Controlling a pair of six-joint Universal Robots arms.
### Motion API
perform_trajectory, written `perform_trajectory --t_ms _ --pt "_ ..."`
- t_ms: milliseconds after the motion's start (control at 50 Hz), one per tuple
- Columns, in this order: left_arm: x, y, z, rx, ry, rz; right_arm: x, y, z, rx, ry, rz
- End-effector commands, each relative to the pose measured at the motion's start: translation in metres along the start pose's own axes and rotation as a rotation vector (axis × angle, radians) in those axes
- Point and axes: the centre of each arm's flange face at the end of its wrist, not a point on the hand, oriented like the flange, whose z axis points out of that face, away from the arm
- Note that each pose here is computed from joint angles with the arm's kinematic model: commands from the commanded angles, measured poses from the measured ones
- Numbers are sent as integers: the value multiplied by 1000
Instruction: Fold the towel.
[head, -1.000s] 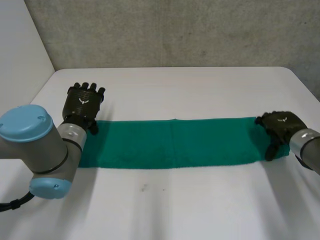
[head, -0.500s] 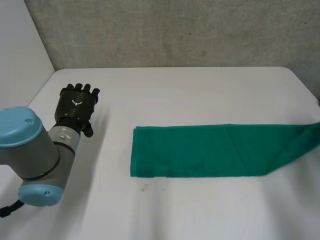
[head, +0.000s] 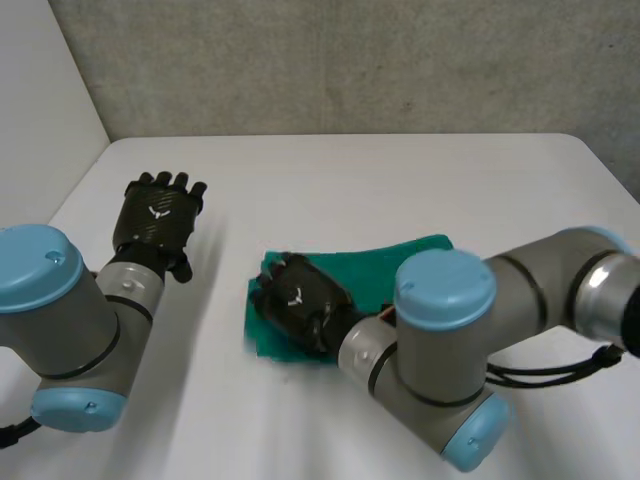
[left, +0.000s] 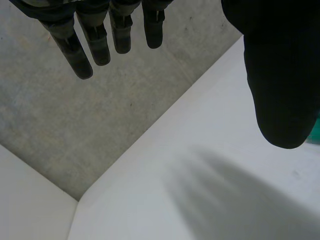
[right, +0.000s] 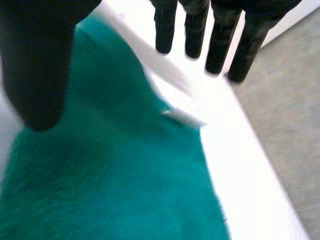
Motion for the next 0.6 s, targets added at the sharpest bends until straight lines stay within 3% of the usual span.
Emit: perform_trajectory --t_ms 20,60,100,220,380,600 --pt "3 -8 2 30 5 -3 53 37 -16 -202 224 96" --pt "6 -13 2 46 12 -3 72 43 -29 -224 282 152" --pt "10 -17 0 58 23 -3 89 62 -54 -251 331 320" --pt "13 -15 0 59 31 -3 98 102 -86 -346 378 473" --pt "17 -15 -1 57 41 -2 112 144 -115 -439 442 513" --pt "16 -14 -4 54 41 0 116 143 -115 -407 431 539"
